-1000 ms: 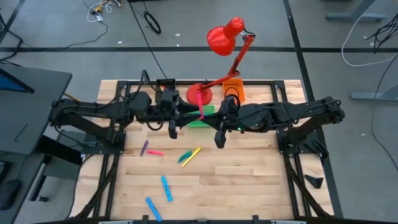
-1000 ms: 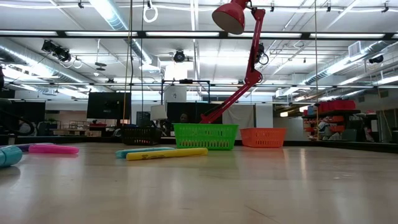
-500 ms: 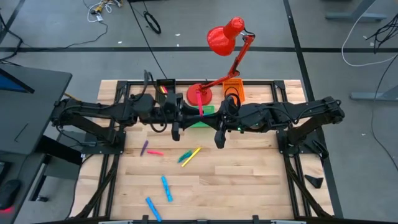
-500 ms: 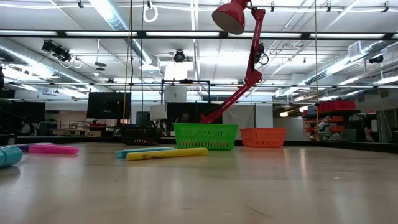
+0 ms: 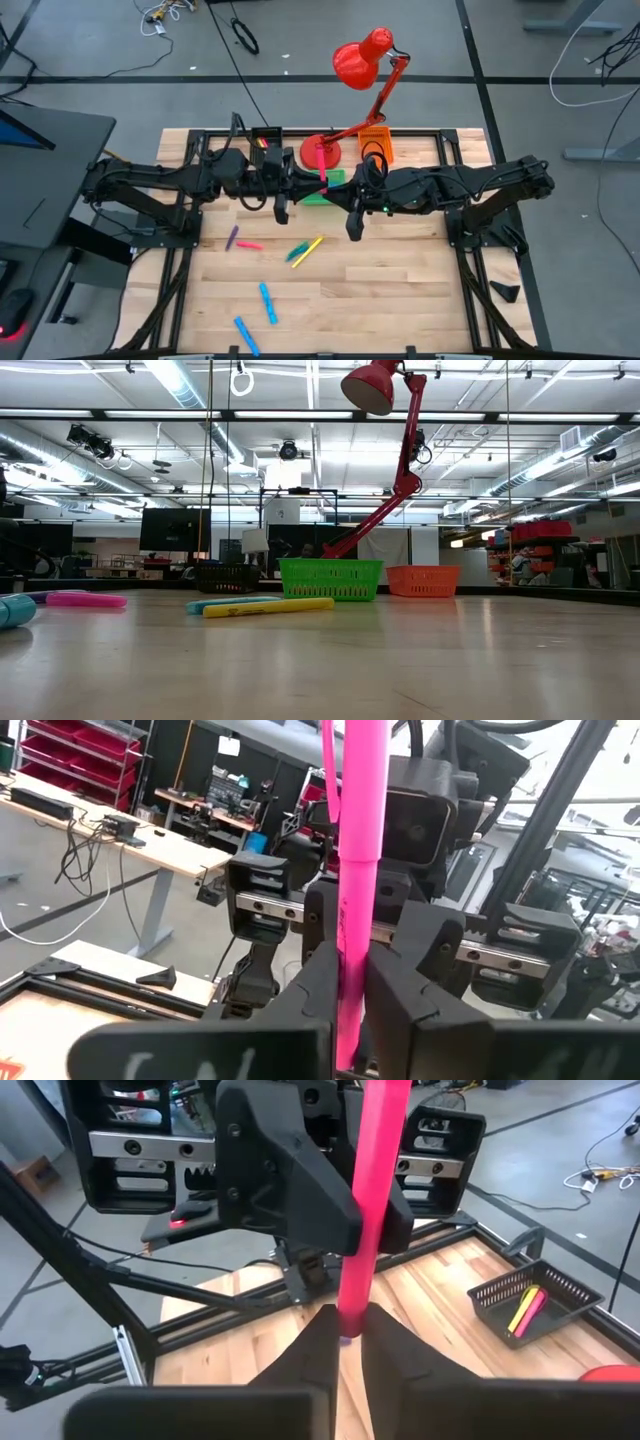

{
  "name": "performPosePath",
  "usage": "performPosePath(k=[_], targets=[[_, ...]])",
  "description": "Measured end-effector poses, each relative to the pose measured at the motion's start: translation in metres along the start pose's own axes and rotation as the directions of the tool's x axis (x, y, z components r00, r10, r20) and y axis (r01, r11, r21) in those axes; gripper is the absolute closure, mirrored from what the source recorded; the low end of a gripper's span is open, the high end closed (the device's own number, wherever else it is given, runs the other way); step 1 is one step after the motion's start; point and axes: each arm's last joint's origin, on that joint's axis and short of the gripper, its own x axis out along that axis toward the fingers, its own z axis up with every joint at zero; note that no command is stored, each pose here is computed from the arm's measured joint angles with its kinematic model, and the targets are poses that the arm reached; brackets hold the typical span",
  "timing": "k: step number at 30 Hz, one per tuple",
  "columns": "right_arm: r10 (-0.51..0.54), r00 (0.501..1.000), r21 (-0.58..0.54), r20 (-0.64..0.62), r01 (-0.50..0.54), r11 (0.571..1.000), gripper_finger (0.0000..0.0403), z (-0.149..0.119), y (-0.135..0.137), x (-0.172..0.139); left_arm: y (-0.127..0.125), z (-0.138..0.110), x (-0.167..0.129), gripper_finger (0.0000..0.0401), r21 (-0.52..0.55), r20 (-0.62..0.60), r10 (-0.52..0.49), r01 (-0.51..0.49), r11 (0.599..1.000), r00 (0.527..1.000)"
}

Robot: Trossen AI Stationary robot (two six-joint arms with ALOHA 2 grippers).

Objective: Pick & Place Markers
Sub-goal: Put the pink pen into the black basket

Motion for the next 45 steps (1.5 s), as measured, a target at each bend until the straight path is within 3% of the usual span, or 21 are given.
performPosePath(k=[12, 20, 26, 34, 45], targets=[[-0.010, 1.000, -0.045, 0.005, 0.010, 0.999, 0.0295, 0.003, -0.003, -0.006, 0.003, 0.001, 0.000, 0.0369, -0.073, 0.023, 0.063, -0.061, 0.995, 0.998], [-0.058, 0.997, -0.088, -0.056, 0.053, 0.995, 0.0287, 0.000, -0.011, -0.020, 0.002, 0.008, -0.006, 0.0369, -0.057, 0.061, 0.107, -0.103, 0.993, 0.992], [-0.150, 0.988, -0.065, -0.044, 0.147, 0.987, 0.0287, 0.002, -0.019, -0.034, 0.002, 0.018, -0.024, 0.0369, -0.058, 0.061, 0.236, -0.232, 0.971, 0.970], [-0.181, 0.983, -0.126, -0.011, 0.178, 0.976, 0.0286, 0.006, -0.022, -0.041, 0.006, 0.025, -0.058, 0.0369, -0.096, -0.001, 0.439, -0.437, 0.894, 0.899], [-0.183, 0.983, -0.158, -0.010, 0.179, 0.971, 0.0286, 0.007, -0.022, -0.041, 0.015, 0.022, -0.109, 0.0369, -0.149, -0.133, 0.672, -0.685, 0.713, 0.728]])
